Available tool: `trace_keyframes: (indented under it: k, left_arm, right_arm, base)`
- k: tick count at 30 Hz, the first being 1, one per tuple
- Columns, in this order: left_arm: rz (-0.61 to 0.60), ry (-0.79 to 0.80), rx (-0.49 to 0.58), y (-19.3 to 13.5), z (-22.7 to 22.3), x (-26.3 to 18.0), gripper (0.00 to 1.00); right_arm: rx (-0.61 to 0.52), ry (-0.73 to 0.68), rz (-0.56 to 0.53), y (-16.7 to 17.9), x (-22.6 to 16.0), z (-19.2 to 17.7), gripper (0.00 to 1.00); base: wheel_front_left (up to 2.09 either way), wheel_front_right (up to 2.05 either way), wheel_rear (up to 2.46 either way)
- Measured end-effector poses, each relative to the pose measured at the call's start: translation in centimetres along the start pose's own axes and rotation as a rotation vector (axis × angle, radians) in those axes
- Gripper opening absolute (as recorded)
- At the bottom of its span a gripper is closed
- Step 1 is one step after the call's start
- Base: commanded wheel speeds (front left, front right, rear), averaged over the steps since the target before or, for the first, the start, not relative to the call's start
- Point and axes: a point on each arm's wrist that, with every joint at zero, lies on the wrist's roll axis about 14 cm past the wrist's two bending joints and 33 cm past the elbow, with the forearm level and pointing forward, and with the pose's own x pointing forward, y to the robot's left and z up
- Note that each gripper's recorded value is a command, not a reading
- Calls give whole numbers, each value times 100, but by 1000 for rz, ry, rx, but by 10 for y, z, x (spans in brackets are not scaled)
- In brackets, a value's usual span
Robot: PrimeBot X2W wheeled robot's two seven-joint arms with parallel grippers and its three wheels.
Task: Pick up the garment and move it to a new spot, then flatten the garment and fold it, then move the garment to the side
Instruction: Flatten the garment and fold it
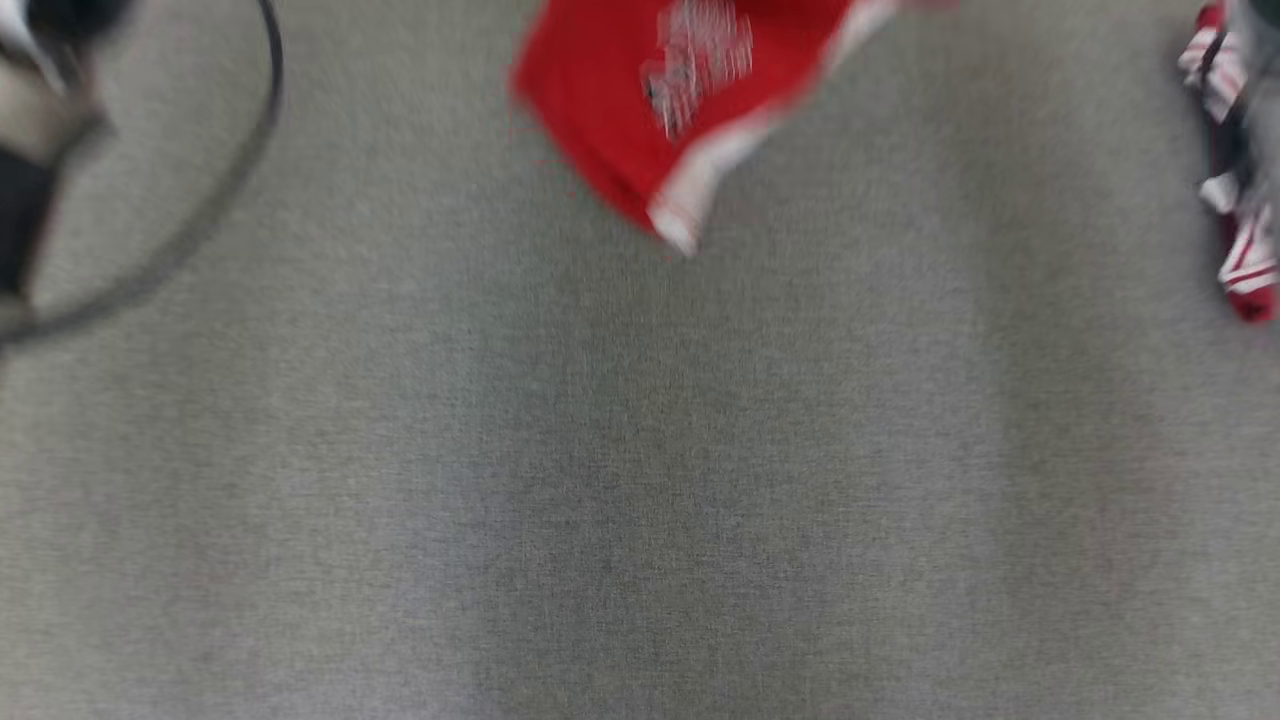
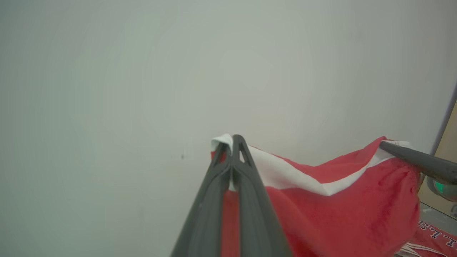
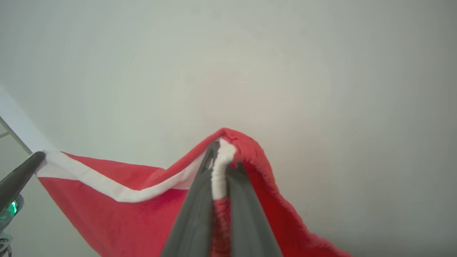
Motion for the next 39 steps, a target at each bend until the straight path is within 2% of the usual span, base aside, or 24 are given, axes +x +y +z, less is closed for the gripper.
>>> trace_keyframes:
  k: [5,11,19,24,32,34,39]
  left_arm:
    - [2,-80,-31,12,22,33,0]
    - [30,-142,7,32,38,52,0]
    - [58,-156,-29,48,27,58,0]
    - [47,-118,-29,45,9,56,0]
    - [23,-80,-152,30,-36,22,0]
    - [46,-78,-220,31,-45,6,0]
    - [61,-27,-308,18,-71,-40,0]
  right_arm:
    - [-61,-80,-4,-6,37,27,0]
    - [-129,-152,-16,-13,62,42,0]
    - [-150,-131,-2,-17,74,24,0]
    - [-149,-115,10,-17,74,16,0]
    - [-110,-33,68,-12,39,-27,0]
    - [-94,-10,88,-8,23,-37,0]
    - [-70,92,124,0,-32,-77,0]
  base:
    - [0,0,0]
    - [0,0,0]
    - [0,0,0]
    - [0,0,0]
    - [0,0,0]
    - [0,0,0]
    - [0,0,0]
